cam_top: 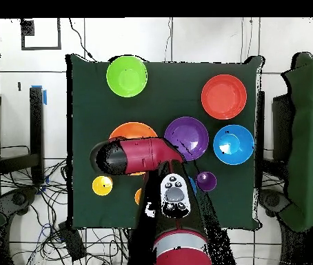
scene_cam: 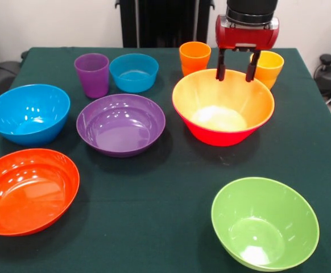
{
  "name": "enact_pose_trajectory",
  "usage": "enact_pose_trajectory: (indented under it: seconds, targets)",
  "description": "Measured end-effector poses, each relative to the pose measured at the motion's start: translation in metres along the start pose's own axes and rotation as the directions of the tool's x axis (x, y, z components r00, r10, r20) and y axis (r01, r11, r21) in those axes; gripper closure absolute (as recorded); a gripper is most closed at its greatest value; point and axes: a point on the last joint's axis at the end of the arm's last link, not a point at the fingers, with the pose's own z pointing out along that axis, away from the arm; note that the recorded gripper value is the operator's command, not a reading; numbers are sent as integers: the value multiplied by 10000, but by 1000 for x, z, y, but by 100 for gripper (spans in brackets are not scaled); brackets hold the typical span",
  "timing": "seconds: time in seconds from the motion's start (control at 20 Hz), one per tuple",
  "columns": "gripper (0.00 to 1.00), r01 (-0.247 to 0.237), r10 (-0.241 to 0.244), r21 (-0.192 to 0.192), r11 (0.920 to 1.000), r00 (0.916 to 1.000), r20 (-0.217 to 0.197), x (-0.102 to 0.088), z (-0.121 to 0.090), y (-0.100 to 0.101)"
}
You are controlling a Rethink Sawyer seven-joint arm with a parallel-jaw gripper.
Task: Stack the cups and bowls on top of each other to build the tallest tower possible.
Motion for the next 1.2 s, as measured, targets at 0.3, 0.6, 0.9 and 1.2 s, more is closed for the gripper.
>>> enact_pose_trajectory:
  seconds: [0.3, 0.6, 0.9, 1.2]
  targets:
    - [0, -128, 128, -59, 9999, 9999, -12, -2, -1, 1]
    - [0, -345, 345, -120, 9993, 9994, -45, -13, -6, 2]
    - [0, -456, 457, -136, 9989, 9989, 62, -29, -13, 1]
    - [0, -618, 621, -200, 9979, 9979, 173, -41, -19, 0]
